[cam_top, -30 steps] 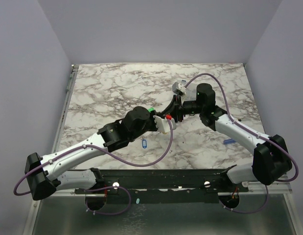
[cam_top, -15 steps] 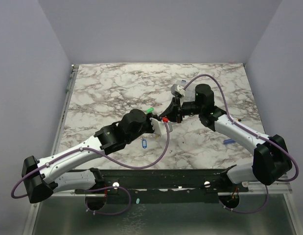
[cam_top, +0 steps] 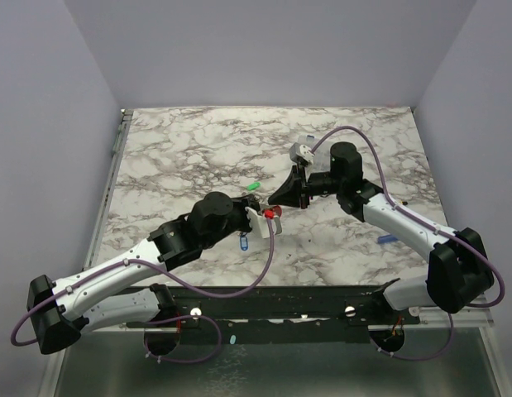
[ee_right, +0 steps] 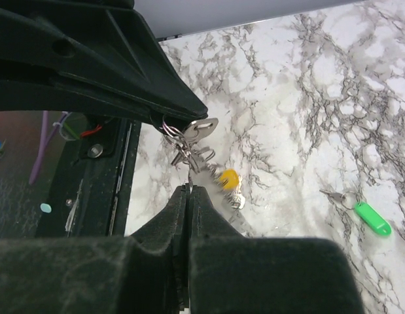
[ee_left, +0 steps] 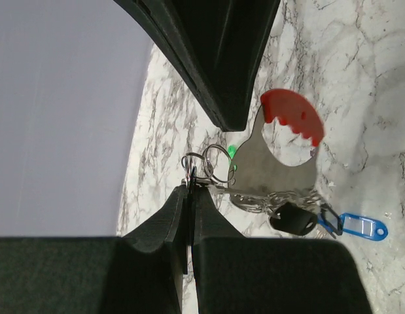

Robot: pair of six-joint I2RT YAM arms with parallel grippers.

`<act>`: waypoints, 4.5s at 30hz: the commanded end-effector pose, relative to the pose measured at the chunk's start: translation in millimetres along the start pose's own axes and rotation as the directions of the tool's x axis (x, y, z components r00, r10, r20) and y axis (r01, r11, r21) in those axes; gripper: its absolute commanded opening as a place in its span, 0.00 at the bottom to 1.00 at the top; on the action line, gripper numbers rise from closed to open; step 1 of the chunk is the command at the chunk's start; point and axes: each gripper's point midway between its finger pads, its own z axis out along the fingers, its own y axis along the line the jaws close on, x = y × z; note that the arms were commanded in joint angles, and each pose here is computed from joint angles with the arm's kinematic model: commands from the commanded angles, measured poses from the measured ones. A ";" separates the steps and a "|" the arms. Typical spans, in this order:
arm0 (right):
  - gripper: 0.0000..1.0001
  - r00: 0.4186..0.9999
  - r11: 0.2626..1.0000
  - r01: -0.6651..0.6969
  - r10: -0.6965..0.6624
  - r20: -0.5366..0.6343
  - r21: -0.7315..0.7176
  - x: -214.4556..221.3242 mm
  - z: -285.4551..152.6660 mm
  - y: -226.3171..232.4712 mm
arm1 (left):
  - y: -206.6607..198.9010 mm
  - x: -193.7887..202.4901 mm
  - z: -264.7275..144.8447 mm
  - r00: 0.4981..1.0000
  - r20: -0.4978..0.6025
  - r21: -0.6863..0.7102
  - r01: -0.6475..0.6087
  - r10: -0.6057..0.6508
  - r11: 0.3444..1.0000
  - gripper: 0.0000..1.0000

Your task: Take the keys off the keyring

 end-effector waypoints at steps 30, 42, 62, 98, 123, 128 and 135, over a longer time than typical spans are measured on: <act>0.01 0.999 0.994 0.032 -0.033 -0.003 -0.106 1.7 4.0 22.0 | 13.4 -25.9 13.7 0.995 0.072 -0.012 0.068 -0.067 0.998 0.00; 0.01 1.000 0.995 0.015 -0.016 -0.007 -0.097 2.3 3.0 22.5 | 10.1 -19.6 24.5 0.998 0.033 -0.005 0.053 -0.053 0.999 0.00; 0.00 0.999 0.999 -0.048 0.048 0.001 0.005 -1.5 -1.8 5.4 | 5.5 4.1 12.4 0.997 -0.060 -0.010 0.055 -0.055 0.998 0.00; 0.01 0.999 0.999 -0.036 0.037 -0.016 0.024 6.3 -3.6 1.3 | -6.0 10.5 28.2 0.989 -0.111 0.042 0.106 -0.101 0.993 0.00; 0.47 0.997 0.996 -0.071 0.070 -0.019 -0.059 -5.7 -7.9 18.4 | 5.9 -27.9 15.4 0.986 0.049 0.092 -0.161 0.157 0.983 0.00; 0.47 0.999 0.995 0.011 -0.016 -0.052 -0.097 -10.8 -16.2 27.1 | 1.2 -34.8 1.5 0.962 0.138 0.093 -0.248 0.234 0.964 0.00; 0.48 0.995 0.981 0.078 -0.089 -0.054 -0.177 -13.8 -22.1 42.1 | 3.2 -44.2 -11.3 0.907 0.232 0.016 -0.366 0.353 0.931 0.00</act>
